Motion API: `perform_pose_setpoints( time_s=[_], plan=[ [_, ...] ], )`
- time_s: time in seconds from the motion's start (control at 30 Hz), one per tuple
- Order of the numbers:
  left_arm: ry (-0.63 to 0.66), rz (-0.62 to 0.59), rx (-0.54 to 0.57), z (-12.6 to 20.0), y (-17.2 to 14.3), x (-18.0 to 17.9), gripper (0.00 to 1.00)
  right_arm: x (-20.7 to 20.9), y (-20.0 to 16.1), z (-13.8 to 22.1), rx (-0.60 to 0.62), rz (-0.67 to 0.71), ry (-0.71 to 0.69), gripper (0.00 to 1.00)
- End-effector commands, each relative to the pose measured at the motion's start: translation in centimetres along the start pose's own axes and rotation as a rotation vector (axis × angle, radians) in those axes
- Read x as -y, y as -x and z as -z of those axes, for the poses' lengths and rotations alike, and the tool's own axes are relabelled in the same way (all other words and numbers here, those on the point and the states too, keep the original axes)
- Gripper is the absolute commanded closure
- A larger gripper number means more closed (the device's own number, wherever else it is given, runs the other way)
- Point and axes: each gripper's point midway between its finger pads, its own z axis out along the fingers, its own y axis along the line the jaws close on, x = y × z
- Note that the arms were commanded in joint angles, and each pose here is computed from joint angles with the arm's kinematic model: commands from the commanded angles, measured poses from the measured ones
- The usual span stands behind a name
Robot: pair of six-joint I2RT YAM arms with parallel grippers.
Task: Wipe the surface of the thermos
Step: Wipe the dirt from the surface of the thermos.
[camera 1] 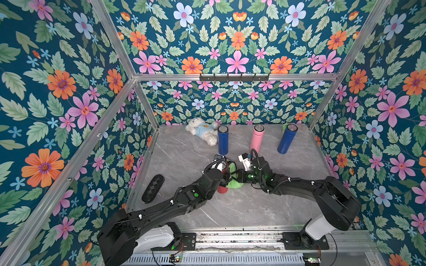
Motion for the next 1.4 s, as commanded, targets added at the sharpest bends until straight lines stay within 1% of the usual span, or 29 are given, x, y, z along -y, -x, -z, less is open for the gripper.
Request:
perform_pose_setpoints(
  time_s=[0.0,0.07,0.17,0.3,0.33,0.4,0.5,0.67,0.77,0.87,0.93,1.03,1.1,1.2,1.3,1.37],
  plan=[
    [-0.052,0.069,0.027,0.1,0.8,1.1,1.00,-3.2,0.1,0.8,-0.029,0.049,0.098,1.00],
    [-0.054,0.076,0.026,0.0,0.8,1.2,1.00,-3.3,0.0,0.8,-0.031,0.050,0.097,1.00],
    [-0.056,0.079,0.021,-0.2,0.6,1.2,1.00,-1.9,-0.6,0.1,-0.039,0.027,0.079,1.00],
    [-0.054,0.083,0.022,-0.4,0.5,1.3,1.00,1.2,-2.1,-1.5,-0.047,-0.027,0.058,1.00],
    [-0.051,0.086,0.025,-0.4,0.5,1.2,1.00,2.7,-2.9,-2.1,-0.060,-0.052,0.037,1.00],
    [-0.052,0.089,0.030,-0.5,0.7,1.3,1.00,4.4,-3.8,-3.0,-0.069,-0.080,0.028,1.00],
    [-0.062,0.084,0.023,-0.8,0.8,1.6,1.00,6.2,-4.8,-4.2,-0.094,-0.107,0.034,1.00],
    [-0.065,0.034,-0.017,-1.4,1.7,2.5,1.00,6.4,-4.8,-3.8,-0.108,-0.092,0.022,1.00],
    [-0.061,0.021,-0.035,-2.0,2.4,2.4,1.00,6.4,-4.9,-2.6,-0.123,-0.054,-0.046,1.00],
    [-0.051,0.027,-0.054,-2.6,3.0,1.7,1.00,6.6,-4.8,-0.7,-0.131,0.014,-0.157,1.00],
    [-0.054,0.034,-0.070,-3.0,3.3,1.3,1.00,6.4,-4.5,0.9,-0.124,0.085,-0.241,1.00],
    [-0.071,0.042,-0.096,-3.6,4.2,0.9,1.00,6.2,-4.7,2.9,-0.138,0.249,-0.379,1.00],
    [-0.085,0.029,-0.123,-4.1,4.6,1.0,1.00,5.4,-4.9,3.9,-0.159,0.401,-0.457,1.00],
    [-0.099,0.006,-0.164,-4.6,5.0,1.2,1.00,4.3,-5.1,4.8,-0.183,0.590,-0.550,1.00],
    [-0.112,-0.015,-0.206,-5.0,5.1,1.6,1.00,2.9,-4.3,5.2,-0.167,0.730,-0.599,1.00],
    [-0.125,-0.026,-0.237,-5.3,4.9,2.0,1.00,1.6,-3.6,5.3,-0.151,0.806,-0.609,1.00]
  ],
)
